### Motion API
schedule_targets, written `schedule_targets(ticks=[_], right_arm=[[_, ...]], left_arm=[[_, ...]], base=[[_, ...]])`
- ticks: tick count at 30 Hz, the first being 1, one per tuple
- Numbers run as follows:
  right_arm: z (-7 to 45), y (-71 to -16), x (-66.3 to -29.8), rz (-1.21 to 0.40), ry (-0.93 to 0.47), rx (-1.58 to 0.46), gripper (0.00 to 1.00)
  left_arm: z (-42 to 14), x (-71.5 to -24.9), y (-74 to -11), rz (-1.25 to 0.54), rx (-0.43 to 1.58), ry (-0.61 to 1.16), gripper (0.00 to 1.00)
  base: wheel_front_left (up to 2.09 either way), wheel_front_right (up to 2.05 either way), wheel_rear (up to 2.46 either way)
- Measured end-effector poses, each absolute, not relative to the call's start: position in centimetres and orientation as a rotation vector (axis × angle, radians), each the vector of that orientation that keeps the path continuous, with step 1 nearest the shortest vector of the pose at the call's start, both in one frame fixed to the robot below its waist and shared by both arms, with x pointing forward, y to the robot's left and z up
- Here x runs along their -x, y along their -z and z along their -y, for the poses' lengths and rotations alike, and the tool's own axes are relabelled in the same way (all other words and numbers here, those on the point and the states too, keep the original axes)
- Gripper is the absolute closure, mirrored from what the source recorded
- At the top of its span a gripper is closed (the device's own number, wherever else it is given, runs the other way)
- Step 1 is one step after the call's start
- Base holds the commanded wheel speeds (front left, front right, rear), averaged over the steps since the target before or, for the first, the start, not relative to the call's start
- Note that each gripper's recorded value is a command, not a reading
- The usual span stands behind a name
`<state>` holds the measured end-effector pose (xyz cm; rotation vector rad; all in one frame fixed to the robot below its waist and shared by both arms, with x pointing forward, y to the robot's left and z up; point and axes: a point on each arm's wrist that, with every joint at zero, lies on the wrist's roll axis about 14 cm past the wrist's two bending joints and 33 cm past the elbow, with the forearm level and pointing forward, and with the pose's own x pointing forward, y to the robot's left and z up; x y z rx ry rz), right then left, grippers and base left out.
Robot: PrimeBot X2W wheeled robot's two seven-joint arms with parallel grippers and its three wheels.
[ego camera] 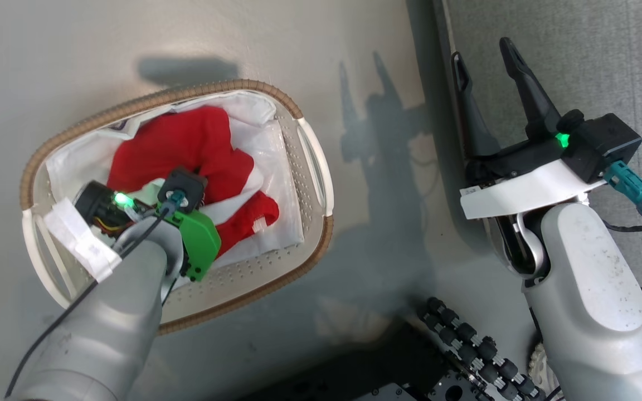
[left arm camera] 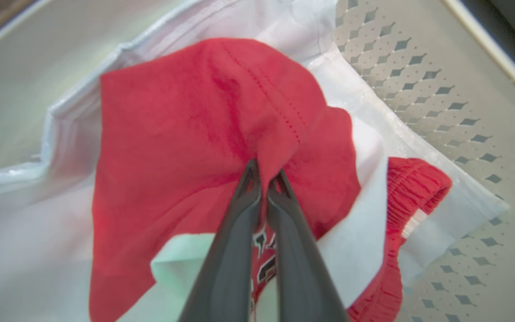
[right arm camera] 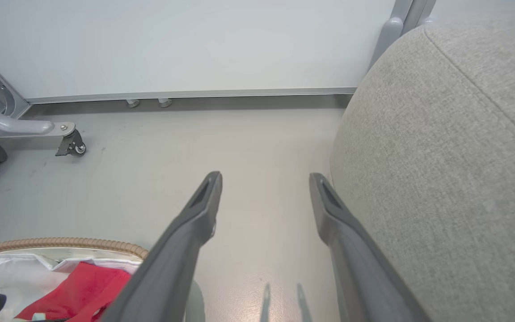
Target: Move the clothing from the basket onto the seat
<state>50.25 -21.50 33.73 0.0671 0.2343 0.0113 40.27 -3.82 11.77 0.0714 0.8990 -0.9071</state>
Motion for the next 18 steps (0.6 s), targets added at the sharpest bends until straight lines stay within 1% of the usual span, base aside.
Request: schedule_targets(ticks=[9, 18], right_arm=[[20.9, -37.4, -49.1, -0.184, -0.013, -0.094, 0.0], [20.4, -40.8, -46.1, -0.149, -0.005, -0.119, 0.0]], left_arm=[[3.3, -39.8, -17.0, -0.83, -0.015, 0.851, 1.0], [3.2, -39.6, -24.4, -0.69, 0.074, 0.771, 1.0]], base=[[0.0, 0.0, 0.0], [0.0, 0.0, 0.0]])
